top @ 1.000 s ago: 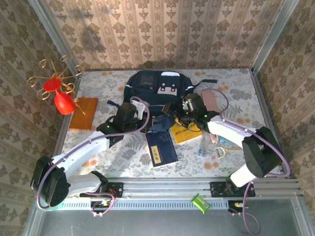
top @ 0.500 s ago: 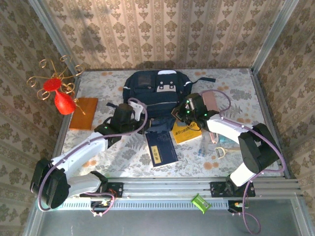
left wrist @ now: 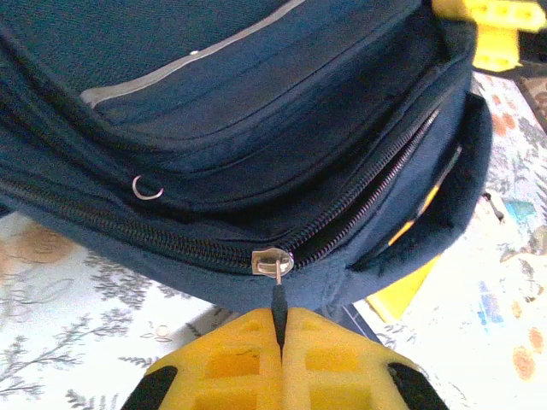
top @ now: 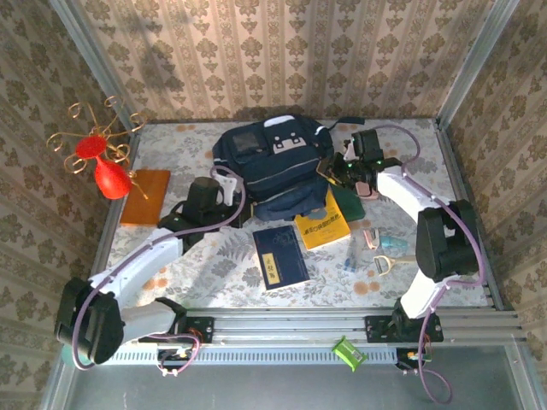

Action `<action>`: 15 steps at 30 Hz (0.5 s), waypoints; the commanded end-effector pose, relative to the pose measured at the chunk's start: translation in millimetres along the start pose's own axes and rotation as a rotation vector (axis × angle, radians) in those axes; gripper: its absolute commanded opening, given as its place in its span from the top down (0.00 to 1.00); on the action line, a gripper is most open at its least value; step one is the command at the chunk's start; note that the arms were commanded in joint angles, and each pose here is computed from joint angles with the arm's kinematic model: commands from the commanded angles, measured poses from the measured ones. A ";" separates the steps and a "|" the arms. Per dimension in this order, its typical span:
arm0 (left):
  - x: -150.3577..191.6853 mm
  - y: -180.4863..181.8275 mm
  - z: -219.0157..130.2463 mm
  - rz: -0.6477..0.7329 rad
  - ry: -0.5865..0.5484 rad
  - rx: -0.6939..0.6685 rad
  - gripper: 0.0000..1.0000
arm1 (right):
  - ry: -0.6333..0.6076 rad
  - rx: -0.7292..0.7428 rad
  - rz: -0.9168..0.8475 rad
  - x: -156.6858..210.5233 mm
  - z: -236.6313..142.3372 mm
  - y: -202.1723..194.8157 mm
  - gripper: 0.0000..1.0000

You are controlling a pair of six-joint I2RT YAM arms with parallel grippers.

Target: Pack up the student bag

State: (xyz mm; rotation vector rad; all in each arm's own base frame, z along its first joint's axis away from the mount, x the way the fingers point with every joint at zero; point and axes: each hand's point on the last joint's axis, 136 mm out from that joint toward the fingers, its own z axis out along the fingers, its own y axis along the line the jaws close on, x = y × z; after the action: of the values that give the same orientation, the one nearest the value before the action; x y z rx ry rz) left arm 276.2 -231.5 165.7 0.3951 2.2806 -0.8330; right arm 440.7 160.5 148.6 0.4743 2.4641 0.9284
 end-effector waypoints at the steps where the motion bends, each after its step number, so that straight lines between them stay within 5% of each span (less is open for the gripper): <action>1: -19.1 -25.3 1.2 -0.010 -0.052 0.081 1.00 | -0.057 0.129 -0.111 -15.0 -22.7 -13.0 0.44; 9: -18.8 -40.6 11.1 0.011 -0.059 0.100 1.00 | -0.043 0.108 -0.104 68.3 -51.9 -6.1 0.06; 15: -19.3 -52.4 11.6 0.027 -0.061 0.133 1.00 | -0.064 0.054 0.009 122.4 -35.7 -3.8 0.01</action>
State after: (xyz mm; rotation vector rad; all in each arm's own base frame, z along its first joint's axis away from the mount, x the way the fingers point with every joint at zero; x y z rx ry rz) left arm 264.2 -262.7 157.9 0.4355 2.2939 -0.8974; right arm 315.1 194.5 142.5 0.3449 2.5012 0.8194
